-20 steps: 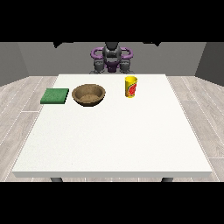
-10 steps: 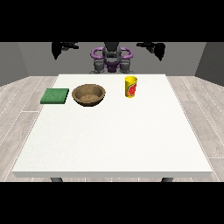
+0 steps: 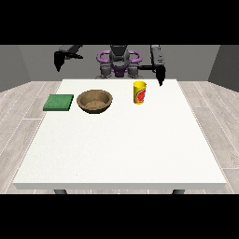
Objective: Pick the cup and pour the ball into the bowl, then pick the bowl and place it on the pad
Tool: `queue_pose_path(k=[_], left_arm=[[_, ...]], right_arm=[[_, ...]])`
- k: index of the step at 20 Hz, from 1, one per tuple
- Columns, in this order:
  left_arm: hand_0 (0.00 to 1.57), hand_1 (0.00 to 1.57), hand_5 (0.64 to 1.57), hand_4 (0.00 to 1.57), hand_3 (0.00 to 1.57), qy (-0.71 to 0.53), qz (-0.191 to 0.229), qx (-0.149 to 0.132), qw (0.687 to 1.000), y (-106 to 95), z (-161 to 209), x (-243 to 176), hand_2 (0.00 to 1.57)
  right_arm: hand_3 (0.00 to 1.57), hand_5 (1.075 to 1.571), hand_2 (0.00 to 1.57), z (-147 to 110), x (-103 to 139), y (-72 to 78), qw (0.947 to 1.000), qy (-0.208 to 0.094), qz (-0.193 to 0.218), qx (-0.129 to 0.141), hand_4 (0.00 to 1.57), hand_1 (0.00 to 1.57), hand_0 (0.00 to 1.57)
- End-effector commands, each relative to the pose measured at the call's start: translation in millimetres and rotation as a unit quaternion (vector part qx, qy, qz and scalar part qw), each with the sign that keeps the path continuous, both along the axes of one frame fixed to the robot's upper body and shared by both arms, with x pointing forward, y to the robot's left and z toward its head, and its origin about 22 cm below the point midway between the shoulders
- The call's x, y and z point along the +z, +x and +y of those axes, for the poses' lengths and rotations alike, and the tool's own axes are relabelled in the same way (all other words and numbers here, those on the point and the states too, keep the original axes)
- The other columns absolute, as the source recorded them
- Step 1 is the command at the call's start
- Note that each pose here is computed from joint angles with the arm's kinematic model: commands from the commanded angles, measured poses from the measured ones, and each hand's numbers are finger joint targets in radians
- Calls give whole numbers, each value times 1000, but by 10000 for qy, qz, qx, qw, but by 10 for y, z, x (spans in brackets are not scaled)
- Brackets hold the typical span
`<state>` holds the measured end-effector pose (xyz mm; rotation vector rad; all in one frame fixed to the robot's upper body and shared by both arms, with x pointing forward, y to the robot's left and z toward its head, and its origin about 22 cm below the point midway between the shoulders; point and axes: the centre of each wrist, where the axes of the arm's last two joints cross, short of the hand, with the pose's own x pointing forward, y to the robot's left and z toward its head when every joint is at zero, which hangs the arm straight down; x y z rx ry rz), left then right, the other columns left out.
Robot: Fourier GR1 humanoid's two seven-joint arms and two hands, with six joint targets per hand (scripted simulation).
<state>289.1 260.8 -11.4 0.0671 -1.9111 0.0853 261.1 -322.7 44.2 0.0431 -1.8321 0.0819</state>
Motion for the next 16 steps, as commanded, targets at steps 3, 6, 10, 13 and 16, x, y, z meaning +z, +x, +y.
queue_pose_path(k=[3, 6, 10, 13, 16], left_arm=[[0, 0, 1528, 0, 0, 26, -223, 267, 9994, 232, -231, -259, 0], [0, 0, 1517, 0, 0, 141, -363, 409, 9984, 175, -64, -504, 0], [0, 0, 1519, 0, 0, 196, -404, 277, 9986, 354, -385, -510, 0], [0, 0, 1520, 0, 0, 215, -163, 225, 9994, 389, -201, -581, 0], [0, 0, 1521, 0, 0, 155, -429, 414, 9981, 413, 71, -619, 0]], right_arm=[[0, 1570, 0, 45, 21, 55, 9995, 3, -284, 144, 0, 0, 0], [0, 1570, 0, 14, -22, 9, 9990, 81, -335, 268, 0, 0, 0], [0, 1571, 0, 76, 44, 210, 9982, 21, -553, 248, 0, 0, 0], [0, 1571, 0, -181, -103, 128, 9995, 96, -236, 198, 0, 0, 0], [0, 1571, 0, 45, 35, 132, 9981, -15, -513, 355, 0, 0, 0]])
